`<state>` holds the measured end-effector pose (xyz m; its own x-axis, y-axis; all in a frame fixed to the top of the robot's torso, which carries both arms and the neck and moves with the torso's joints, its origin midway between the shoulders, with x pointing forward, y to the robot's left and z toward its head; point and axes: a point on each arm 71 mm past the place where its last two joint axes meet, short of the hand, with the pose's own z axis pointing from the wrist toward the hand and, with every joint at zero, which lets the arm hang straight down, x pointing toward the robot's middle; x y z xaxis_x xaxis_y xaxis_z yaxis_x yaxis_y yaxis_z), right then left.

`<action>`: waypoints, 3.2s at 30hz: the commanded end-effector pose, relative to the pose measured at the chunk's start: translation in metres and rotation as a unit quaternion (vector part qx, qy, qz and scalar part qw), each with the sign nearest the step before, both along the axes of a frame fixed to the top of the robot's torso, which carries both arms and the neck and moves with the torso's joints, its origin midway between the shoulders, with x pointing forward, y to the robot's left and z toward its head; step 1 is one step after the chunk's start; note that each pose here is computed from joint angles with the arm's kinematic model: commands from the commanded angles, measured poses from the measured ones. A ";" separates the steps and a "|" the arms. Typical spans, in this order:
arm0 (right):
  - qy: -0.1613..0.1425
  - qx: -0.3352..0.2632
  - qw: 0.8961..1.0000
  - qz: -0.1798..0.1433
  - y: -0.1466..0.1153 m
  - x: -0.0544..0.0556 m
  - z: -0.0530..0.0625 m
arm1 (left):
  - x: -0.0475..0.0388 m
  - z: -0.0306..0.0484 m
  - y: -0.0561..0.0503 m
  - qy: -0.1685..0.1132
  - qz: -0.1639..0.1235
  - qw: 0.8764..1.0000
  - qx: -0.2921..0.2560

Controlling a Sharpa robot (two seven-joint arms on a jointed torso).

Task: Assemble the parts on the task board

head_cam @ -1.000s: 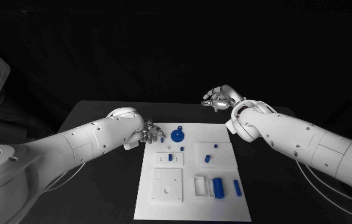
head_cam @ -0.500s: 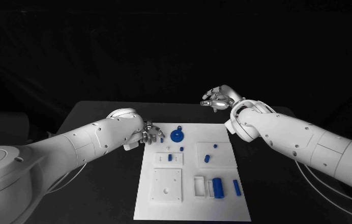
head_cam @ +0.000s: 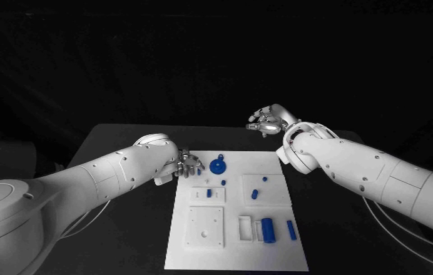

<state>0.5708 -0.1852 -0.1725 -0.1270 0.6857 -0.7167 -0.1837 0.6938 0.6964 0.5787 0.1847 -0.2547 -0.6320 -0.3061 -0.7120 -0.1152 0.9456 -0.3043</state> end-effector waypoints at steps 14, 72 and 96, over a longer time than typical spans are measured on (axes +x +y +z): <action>0.001 -0.006 1.000 0.008 0.002 -0.001 0.000 | -0.0021 -0.0079 -0.007 0.007 -0.006 1.000 -0.015; 0.004 -0.016 1.000 0.002 -0.012 -0.001 -0.001 | -0.0576 0.0143 0.010 -0.103 -0.007 0.992 -0.079; 0.005 -0.017 1.000 0.001 -0.014 -0.001 -0.001 | -0.0896 -0.0174 0.004 -0.109 -0.038 0.993 -0.033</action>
<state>0.5703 -0.2005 -0.1736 -0.1254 0.6700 -0.7317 -0.1693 0.7122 0.6812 0.4892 0.1896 -0.2719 -0.5109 -0.3132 -0.8005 0.0253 0.9254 -0.3782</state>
